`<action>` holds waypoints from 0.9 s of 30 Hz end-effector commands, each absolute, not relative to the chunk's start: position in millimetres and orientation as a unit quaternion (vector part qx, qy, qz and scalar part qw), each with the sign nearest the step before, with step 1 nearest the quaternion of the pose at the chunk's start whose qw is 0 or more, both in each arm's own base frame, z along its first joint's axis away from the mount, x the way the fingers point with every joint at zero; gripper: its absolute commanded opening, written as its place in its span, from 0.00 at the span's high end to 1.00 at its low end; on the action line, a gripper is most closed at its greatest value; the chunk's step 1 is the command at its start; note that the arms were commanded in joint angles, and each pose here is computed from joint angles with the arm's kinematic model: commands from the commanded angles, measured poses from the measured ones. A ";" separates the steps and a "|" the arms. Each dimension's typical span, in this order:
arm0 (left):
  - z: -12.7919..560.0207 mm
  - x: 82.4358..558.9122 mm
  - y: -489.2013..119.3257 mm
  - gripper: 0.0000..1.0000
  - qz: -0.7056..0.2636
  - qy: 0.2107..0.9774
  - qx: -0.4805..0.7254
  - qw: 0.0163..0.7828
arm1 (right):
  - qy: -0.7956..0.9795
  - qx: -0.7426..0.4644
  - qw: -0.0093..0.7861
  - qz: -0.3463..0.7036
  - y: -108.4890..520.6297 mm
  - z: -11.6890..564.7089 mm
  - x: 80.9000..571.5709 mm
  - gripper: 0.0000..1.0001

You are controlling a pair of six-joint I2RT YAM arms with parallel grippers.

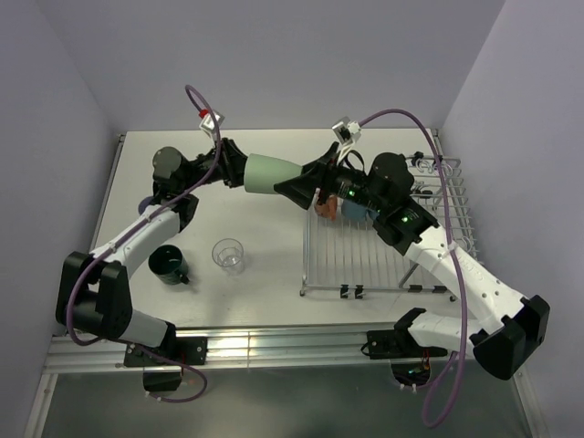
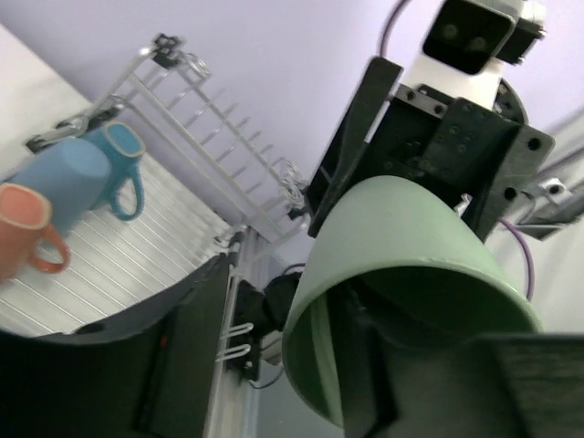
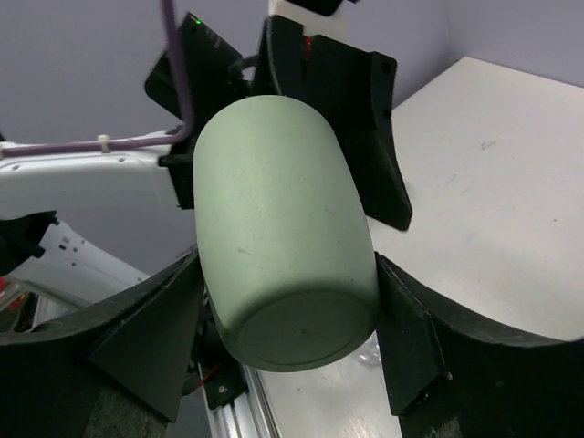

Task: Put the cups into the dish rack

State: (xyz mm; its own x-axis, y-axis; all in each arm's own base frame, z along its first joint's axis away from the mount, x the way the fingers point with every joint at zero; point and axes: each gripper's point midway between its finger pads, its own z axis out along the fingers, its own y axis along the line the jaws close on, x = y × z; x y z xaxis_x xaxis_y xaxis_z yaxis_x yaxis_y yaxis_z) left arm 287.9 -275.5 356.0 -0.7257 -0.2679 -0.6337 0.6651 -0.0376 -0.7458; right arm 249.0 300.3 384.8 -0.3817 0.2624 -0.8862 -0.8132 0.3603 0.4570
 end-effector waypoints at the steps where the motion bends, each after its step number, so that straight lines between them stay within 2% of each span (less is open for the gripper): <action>1: 389.1 293.1 -270.0 0.45 -0.660 0.605 0.181 0.408 | 0.633 -0.189 0.557 0.504 281.4 416.9 243.9 1.00; 7: 410.3 318.7 -238.8 0.42 -0.616 0.623 0.111 0.469 | 0.681 -0.162 0.561 0.443 261.5 410.4 252.3 1.00; 9: 414.4 333.8 -214.7 0.42 -0.589 0.637 0.065 0.493 | 0.698 -0.144 0.571 0.406 250.1 412.4 261.4 1.00; 10: 413.9 339.7 -205.1 0.41 -0.575 0.645 0.048 0.501 | 0.737 -0.135 0.547 0.375 244.2 390.4 265.6 1.00; 11: 412.9 344.2 -196.8 0.40 -0.562 0.654 0.031 0.505 | 0.744 -0.117 0.565 0.338 230.7 399.3 274.3 1.00; 12: 423.4 355.1 -179.6 0.39 -0.530 0.658 0.016 0.535 | 0.761 -0.105 0.561 0.308 221.1 393.9 278.3 1.00; 13: 403.4 359.5 -171.9 0.39 -0.506 0.699 -0.019 0.506 | 0.804 -0.098 0.527 0.259 209.9 365.7 280.6 1.00; 14: 396.8 362.6 -165.4 0.39 -0.485 0.717 -0.032 0.499 | 0.811 -0.069 0.543 0.205 189.0 373.5 290.2 1.00; 16: 390.0 366.4 -152.6 0.40 -0.438 0.747 -0.045 0.497 | 0.859 -0.060 0.494 0.121 165.7 339.3 290.2 1.00; 19: 389.6 361.5 -146.1 0.39 -0.417 0.754 -0.042 0.506 | 0.888 -0.047 0.458 0.022 135.0 308.2 290.3 1.00; 27: 374.1 347.8 -151.0 0.39 -0.427 0.759 -0.024 0.491 | 0.922 -0.041 0.383 -0.037 122.8 253.9 280.8 1.00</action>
State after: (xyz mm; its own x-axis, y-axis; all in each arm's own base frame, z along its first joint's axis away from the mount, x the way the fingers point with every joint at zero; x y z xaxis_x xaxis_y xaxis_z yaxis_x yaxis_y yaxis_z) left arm 355.7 -152.2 380.3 -0.5179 -0.4873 -0.7031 0.3686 0.6146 -0.6974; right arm 287.5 141.7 254.7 -0.6918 -0.1008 -0.7150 -0.1117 0.9932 -0.0320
